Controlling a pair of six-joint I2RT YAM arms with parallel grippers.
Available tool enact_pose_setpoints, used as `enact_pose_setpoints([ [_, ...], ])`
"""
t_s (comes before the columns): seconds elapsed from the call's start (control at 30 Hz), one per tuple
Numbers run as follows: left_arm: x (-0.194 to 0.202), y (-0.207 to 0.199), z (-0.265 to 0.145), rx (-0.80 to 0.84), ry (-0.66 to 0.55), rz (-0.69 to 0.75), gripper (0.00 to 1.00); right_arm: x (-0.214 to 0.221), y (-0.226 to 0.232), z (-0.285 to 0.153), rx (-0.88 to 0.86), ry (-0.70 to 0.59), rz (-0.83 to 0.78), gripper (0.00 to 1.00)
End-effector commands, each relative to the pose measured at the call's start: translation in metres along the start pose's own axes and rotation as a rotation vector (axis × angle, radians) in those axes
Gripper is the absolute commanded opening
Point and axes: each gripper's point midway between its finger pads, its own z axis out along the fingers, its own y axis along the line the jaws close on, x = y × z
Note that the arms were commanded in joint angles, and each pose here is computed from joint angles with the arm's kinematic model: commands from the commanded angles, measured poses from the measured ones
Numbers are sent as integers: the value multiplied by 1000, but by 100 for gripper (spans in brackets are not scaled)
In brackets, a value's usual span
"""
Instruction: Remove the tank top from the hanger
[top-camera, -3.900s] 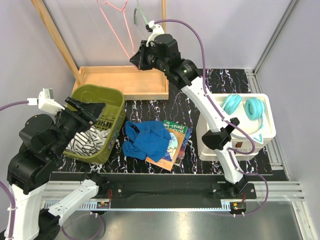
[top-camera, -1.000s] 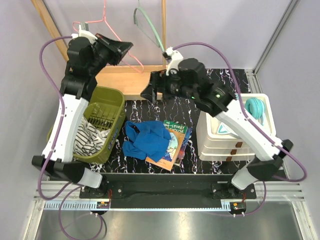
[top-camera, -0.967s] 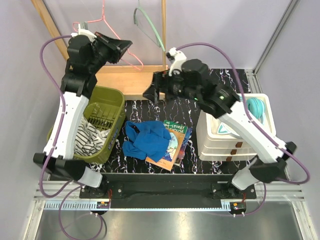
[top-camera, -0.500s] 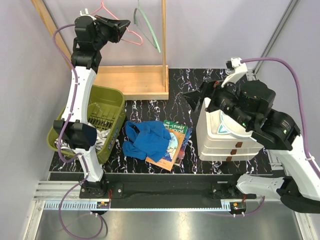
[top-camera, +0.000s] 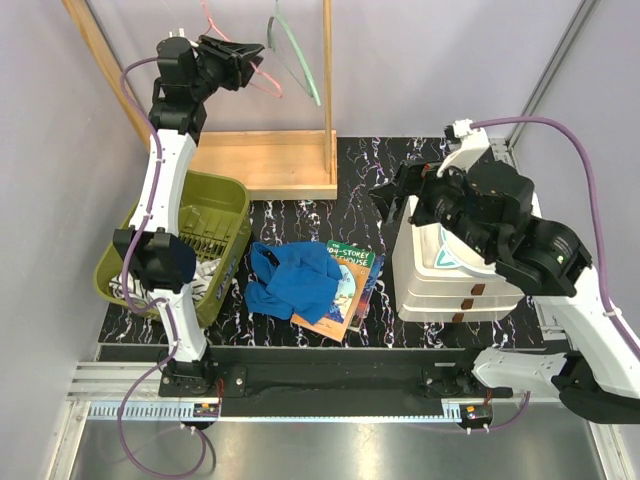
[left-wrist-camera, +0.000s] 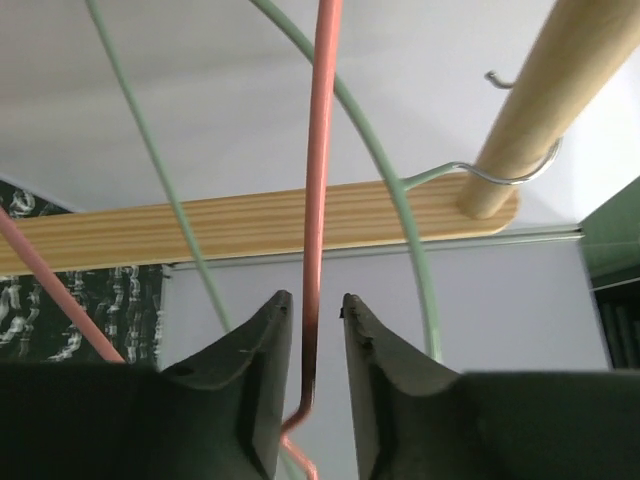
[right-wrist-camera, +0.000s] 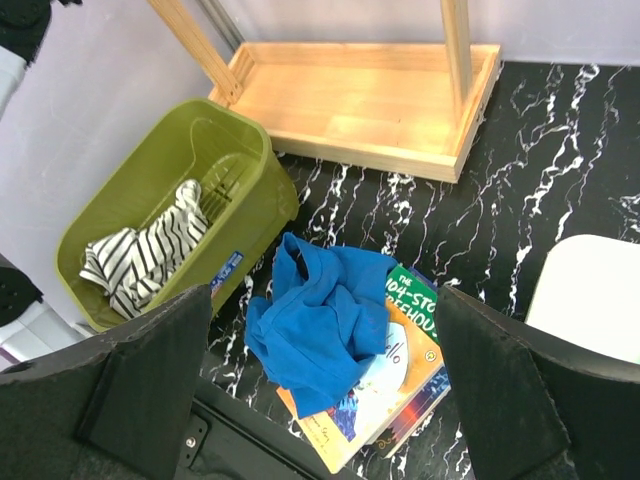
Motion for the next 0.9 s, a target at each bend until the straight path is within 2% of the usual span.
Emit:
enact_pose_setpoints([
  [0.0,5,-35,-33,60,15,120,43,0,9,11,-23,14,-1,100],
  [0.03,3,-36,-37,52,-1,143,50,3,10,14,-26,25,-4,100],
  [0.1,5,-45,-55,44,-22,228,55,7,12,18,-31,43,-4,100],
  [0.17,8,-52,-74,36,-40,297,68,15,14,24,-40,70,-8,100],
  [0.23,13,-46,-85,10,-33,328,69,24,16,32,-46,100,-20,100],
  [0.27,18,-57,-103,26,-39,365,73,27,18,35,-57,113,-30,100],
  [0.33,27,-43,-116,-5,-18,397,74,39,23,49,-72,152,-52,100],
  [0.4,38,-51,-147,-7,-13,437,74,50,27,63,-83,191,-73,100],
  [0.43,41,-34,-154,-46,-6,463,75,54,34,68,-110,210,-77,100],
  [0.47,49,-46,-180,-22,-22,492,75,57,37,73,-124,221,-76,100],
  [0.5,53,-27,-187,-65,-14,489,76,64,40,83,-128,245,-77,100],
  [0.53,60,-38,-213,-35,-36,528,77,68,47,88,-161,259,-67,100],
  [0.6,70,-13,-230,-83,-18,532,79,79,55,101,-187,295,-58,100],
  [0.63,78,-20,-252,-53,-30,567,79,83,65,104,-228,312,-40,100],
  [0.73,102,5,-279,-65,52,609,80,100,75,118,-264,370,-3,100],
  [0.87,145,68,-305,-181,216,592,79,111,77,125,-260,395,35,100],
])
